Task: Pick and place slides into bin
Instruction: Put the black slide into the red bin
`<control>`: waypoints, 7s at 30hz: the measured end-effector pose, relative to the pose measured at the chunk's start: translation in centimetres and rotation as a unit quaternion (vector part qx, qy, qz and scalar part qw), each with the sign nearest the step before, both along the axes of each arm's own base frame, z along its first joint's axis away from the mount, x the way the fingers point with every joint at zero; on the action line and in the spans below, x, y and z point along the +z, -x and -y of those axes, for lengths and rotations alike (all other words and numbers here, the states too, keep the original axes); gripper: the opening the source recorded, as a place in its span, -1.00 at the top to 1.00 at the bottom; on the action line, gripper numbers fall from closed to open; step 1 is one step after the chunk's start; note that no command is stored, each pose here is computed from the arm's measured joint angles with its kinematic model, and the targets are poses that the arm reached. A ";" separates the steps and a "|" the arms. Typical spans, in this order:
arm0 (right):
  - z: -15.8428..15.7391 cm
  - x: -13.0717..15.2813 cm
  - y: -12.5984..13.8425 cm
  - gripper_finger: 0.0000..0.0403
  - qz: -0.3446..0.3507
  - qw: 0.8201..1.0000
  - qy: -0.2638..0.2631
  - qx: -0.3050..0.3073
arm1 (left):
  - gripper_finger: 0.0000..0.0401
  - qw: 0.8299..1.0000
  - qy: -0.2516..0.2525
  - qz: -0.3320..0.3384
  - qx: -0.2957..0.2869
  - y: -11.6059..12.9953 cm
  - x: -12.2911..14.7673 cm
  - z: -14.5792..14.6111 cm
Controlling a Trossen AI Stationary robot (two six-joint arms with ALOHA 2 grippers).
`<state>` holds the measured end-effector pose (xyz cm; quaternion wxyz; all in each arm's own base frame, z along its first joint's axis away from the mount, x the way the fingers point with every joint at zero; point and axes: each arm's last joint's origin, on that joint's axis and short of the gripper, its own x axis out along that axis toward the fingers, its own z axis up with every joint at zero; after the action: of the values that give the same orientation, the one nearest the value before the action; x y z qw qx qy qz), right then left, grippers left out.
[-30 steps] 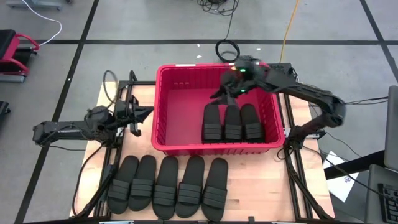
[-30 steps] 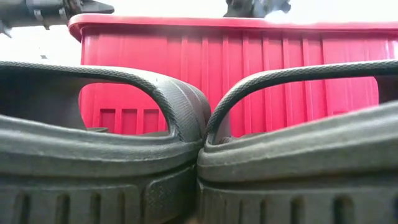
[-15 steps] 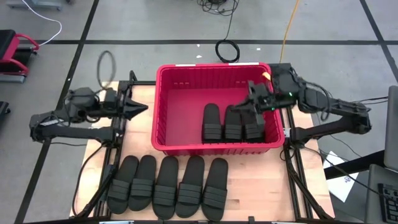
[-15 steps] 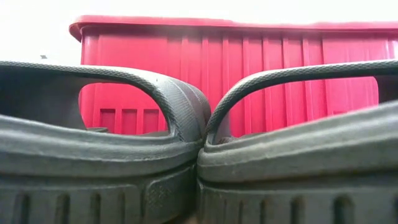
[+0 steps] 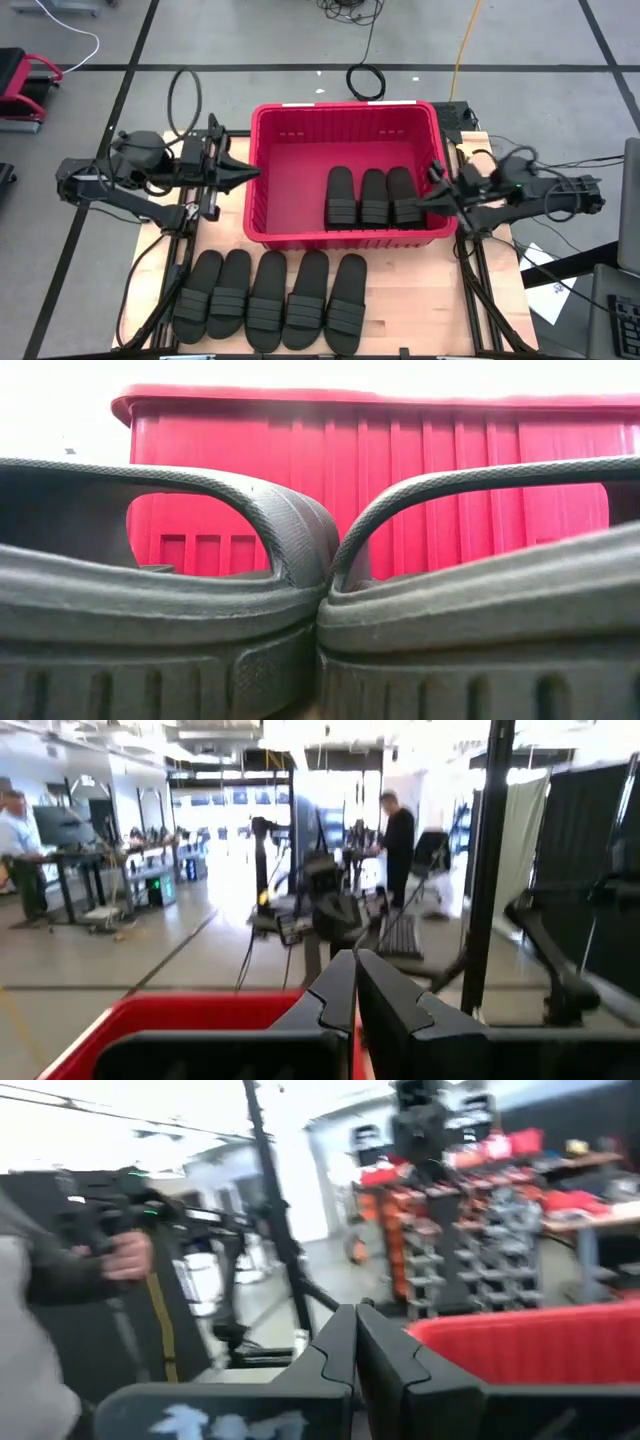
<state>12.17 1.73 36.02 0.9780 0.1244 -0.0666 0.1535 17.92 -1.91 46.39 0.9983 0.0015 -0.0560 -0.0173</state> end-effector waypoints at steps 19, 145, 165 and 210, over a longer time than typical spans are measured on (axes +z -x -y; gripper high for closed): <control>0.4 -2.4 6.0 1.00 0.018 0.999 -0.026 0.017 | 0.89 0.986 0.062 -0.048 -0.147 -10.1 -3.8 5.5; 0.1 -3.5 5.8 1.00 -0.051 0.996 -0.038 0.064 | 0.98 0.977 0.063 -0.157 -0.127 -12.3 -2.6 2.4; 1.2 -3.5 5.6 1.00 -0.038 0.990 -0.033 -0.134 | 0.99 0.883 -0.029 -0.455 -0.112 -8.7 -5.8 -12.0; 1.4 -3.5 5.6 1.00 -0.036 0.984 -0.029 -0.174 | 1.00 0.792 0.143 -0.455 -0.382 -18.1 -21.4 -16.1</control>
<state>6.54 0.32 32.51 0.9876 0.1446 -0.0561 -0.0254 35.97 14.20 25.03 0.8093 -0.1708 0.4071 -0.3874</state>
